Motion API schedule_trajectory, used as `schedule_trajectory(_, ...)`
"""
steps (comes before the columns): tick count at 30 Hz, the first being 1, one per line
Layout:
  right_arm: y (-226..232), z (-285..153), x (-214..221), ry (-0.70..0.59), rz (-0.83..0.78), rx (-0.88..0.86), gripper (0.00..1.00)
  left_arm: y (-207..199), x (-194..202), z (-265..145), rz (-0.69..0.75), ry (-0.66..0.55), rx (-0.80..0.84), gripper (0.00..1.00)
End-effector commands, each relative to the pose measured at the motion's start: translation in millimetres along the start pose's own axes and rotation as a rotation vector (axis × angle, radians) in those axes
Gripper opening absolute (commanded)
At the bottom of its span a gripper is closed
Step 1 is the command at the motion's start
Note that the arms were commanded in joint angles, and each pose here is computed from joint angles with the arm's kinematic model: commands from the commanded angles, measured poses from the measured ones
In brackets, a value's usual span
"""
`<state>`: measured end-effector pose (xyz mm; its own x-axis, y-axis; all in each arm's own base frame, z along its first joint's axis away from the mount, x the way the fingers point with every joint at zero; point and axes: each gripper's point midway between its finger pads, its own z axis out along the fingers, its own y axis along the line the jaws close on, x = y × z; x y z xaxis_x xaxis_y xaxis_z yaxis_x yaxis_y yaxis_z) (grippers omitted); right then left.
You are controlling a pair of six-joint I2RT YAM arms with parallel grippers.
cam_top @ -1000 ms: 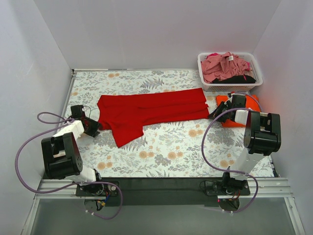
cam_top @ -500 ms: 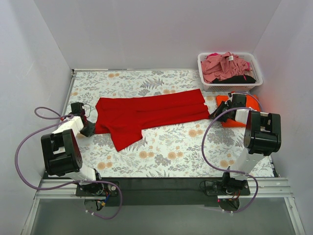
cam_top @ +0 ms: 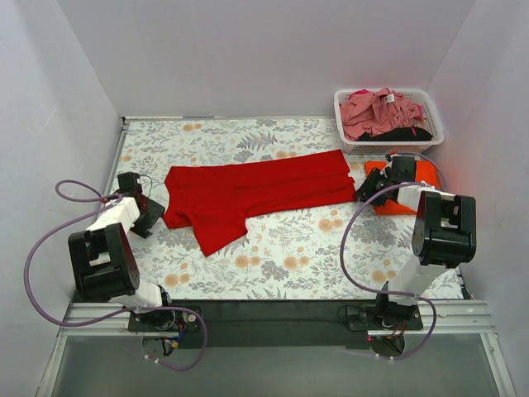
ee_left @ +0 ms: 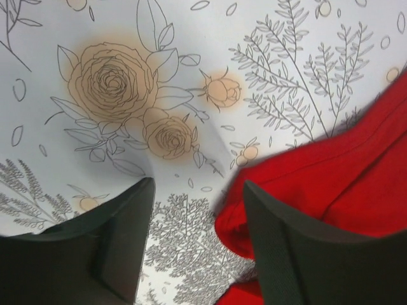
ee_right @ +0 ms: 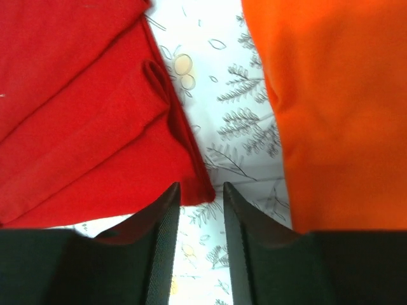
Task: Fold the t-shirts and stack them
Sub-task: Fold the tshirt
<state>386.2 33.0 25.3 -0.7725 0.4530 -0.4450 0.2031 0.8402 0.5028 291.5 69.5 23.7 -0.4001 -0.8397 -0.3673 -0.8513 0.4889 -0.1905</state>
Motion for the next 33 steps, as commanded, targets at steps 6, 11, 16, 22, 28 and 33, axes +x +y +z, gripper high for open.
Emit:
schedule_trajectory(6,17.4,-34.3,-6.9,-0.049,-0.161,0.107,0.60,-8.9,-25.8,-60.3,-0.003,-0.135,0.110,0.68)
schedule_trajectory(11,103.0,-42.2,25.5,-0.029,-0.375,-0.052,0.60,-30.7,16.6,-91.3,0.080,-0.092,0.245,0.68)
schedule_trajectory(16,179.0,-41.7,98.7,0.090,-0.481,-0.240,0.60,-43.0,92.5,-107.9,0.182,0.052,0.333,0.68)
schedule_trajectory(22,245.0,-35.0,172.0,0.221,-0.523,-0.434,0.59,-22.7,145.6,-91.0,0.249,0.160,0.276,0.65)
schedule_trajectory(28,283.8,-20.8,220.4,0.314,-0.517,-0.540,0.57,-14.2,168.8,-77.2,0.306,0.196,0.219,0.63)
schedule_trajectory(33,289.6,-6.7,244.1,0.378,-0.502,-0.551,0.57,-4.4,177.1,-65.4,0.326,0.199,0.184,0.61)
